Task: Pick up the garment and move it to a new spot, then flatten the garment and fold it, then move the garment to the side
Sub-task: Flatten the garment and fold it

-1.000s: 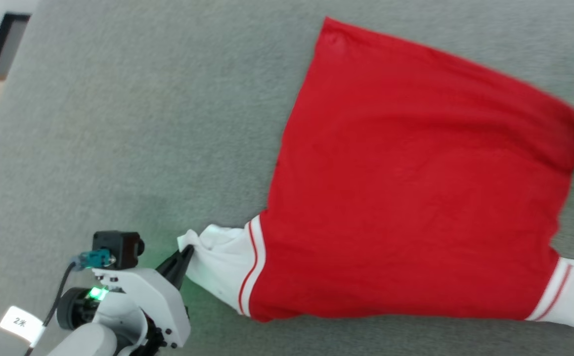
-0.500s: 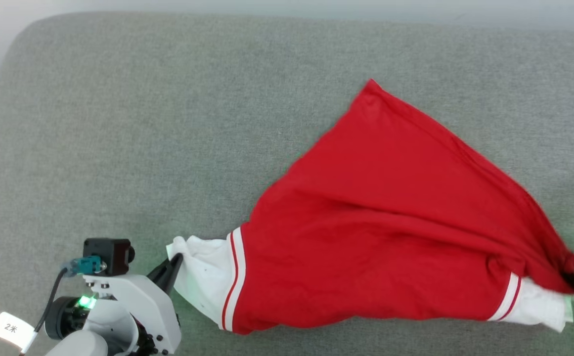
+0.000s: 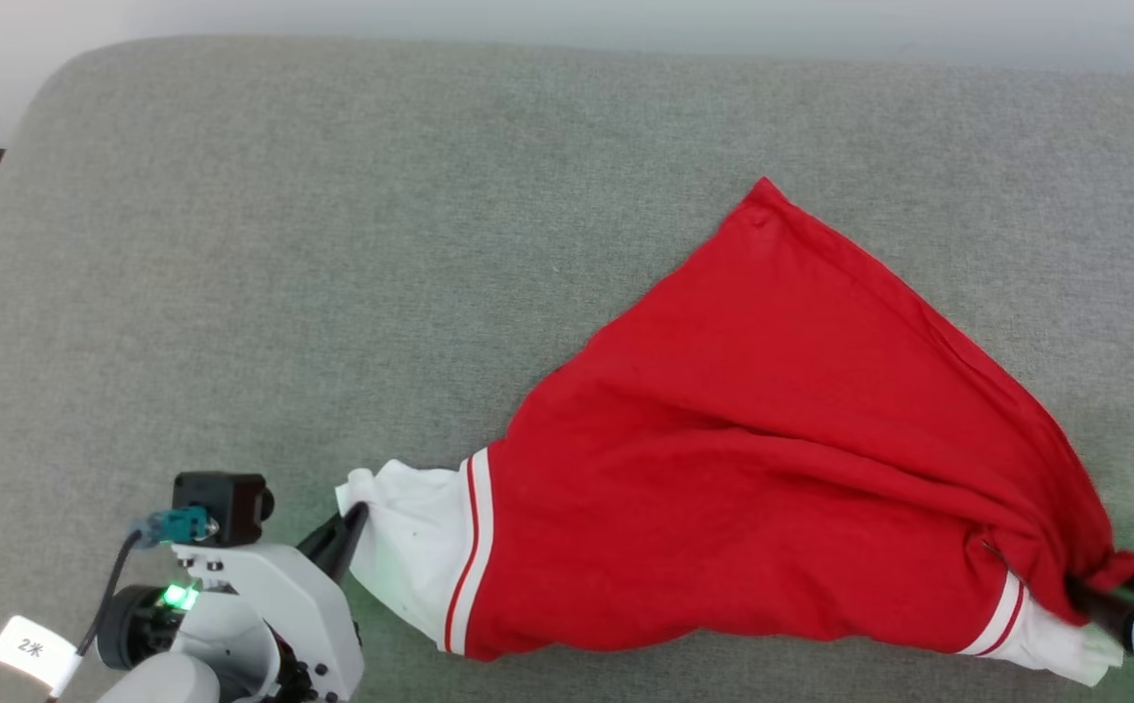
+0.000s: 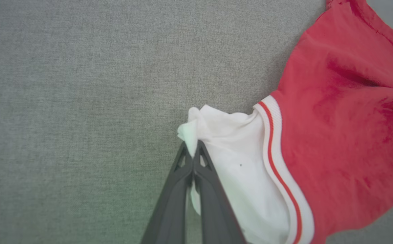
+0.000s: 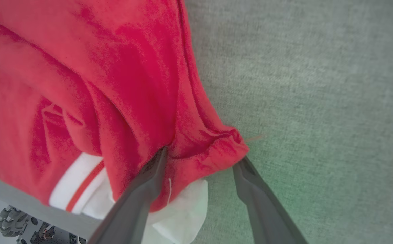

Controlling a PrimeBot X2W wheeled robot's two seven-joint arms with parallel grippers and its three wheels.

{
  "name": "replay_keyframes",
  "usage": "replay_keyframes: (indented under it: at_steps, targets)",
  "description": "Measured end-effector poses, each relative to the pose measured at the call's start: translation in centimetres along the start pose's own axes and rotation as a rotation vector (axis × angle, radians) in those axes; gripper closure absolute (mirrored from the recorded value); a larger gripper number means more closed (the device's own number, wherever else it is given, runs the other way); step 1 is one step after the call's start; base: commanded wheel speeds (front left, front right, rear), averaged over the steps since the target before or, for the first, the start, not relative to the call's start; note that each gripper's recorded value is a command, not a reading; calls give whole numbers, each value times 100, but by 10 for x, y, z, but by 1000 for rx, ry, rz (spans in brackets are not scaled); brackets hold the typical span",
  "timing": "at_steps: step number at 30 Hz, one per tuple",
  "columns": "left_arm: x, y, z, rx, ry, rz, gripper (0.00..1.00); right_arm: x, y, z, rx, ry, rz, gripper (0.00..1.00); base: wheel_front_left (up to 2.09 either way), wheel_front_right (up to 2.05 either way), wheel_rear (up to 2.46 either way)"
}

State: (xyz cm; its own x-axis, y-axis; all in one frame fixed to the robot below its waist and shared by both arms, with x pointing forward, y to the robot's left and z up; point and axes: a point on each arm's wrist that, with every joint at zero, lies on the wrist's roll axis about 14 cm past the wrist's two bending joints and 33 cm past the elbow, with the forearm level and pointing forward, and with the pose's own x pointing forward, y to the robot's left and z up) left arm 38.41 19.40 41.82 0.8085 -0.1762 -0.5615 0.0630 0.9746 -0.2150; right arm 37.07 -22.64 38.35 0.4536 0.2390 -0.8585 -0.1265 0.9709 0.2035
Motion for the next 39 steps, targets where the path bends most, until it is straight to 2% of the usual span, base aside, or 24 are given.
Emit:
replay_keyframes:
  at_steps: [4, 10, 14, 22, 25, 29, 36, 39]
  targets:
    - [-3, -1, -1, 3, -6, -3, 100, -9, 6, 26, -12, -93, 11, 0, 0, 0, 0]
    - [-8, 0, -1, 1, -18, 4, 100, -31, 31, 91, -79, -326, 40, 0, 0, 0, 0]
    - [-11, 1, 0, -10, -26, 6, 100, -43, 65, 146, -174, -511, 83, 0, 0, 0, 0]
    - [-10, 1, 1, -20, -36, 3, 100, -28, 111, 210, -344, -659, 126, 0, 0, 0, 0]
    - [-8, 0, 0, -21, -35, 1, 100, -7, 124, 221, -388, -642, 143, 0, 0, 0, 0]
    - [-3, 0, -2, -26, -28, 0, 100, 29, 132, 224, -437, -551, 144, 0, 0, 0, 0]
    - [1, 5, -9, -43, -13, 11, 100, 82, 142, 218, -475, -366, 150, 0, 0, 0, 0]
    - [1, 10, -14, -56, -6, 28, 100, 108, 144, 207, -492, -241, 144, 0, 0, 0, 0]
